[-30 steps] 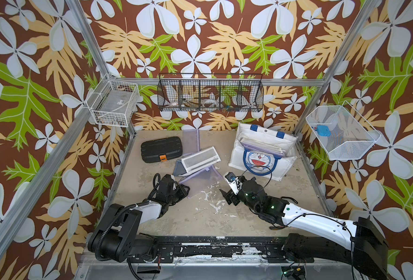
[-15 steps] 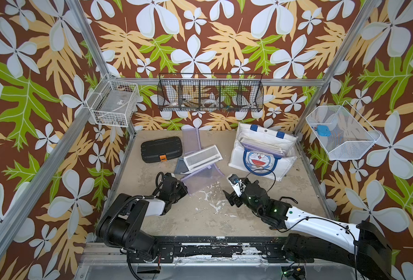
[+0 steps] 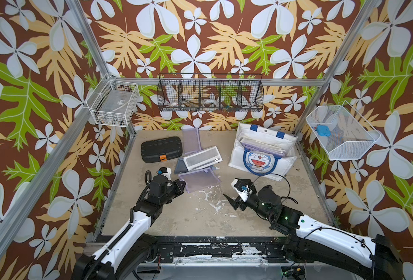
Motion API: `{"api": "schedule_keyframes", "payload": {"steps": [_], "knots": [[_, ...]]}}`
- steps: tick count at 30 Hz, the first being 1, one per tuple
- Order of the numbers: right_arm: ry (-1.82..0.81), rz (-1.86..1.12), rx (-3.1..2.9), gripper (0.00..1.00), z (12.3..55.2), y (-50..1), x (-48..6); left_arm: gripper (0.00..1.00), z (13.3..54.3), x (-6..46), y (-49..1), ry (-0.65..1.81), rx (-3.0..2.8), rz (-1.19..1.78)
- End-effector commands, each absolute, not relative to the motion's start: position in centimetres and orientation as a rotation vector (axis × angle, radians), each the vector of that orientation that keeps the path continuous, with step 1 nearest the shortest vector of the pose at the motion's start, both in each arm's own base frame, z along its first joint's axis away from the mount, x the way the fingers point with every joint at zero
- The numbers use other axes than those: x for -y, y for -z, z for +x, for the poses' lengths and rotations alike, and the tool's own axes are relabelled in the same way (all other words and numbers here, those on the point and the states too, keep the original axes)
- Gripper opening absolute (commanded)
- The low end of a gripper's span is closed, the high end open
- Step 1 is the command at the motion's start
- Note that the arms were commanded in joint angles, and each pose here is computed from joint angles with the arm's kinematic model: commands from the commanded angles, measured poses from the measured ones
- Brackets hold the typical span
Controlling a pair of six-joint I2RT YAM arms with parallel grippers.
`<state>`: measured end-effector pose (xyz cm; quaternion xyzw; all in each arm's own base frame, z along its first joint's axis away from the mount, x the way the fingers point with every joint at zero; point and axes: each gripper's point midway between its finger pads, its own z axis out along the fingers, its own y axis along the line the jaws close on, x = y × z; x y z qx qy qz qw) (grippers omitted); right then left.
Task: Put the pencil pouch into the canvas bag
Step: Pick up the pencil case from the center of the board.
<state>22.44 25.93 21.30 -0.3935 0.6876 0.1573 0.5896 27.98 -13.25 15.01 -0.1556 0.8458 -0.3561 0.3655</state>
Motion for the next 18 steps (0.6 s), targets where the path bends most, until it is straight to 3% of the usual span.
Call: {"api": "schedule_keyframes", "payload": {"steps": [1, 18], "knots": [[-0.367, -0.990, -1.474, 0.90, 21.7, -23.5, -27.5, 0.00, 26.2, 13.9, -15.9, 0.957, -2.231, -0.341], [-0.155, -0.995, -1.355, 0.91, 21.4, -23.0, -32.9, 0.00, 24.3, 16.8, -26.4, 1.371, -2.006, -0.296]]}}
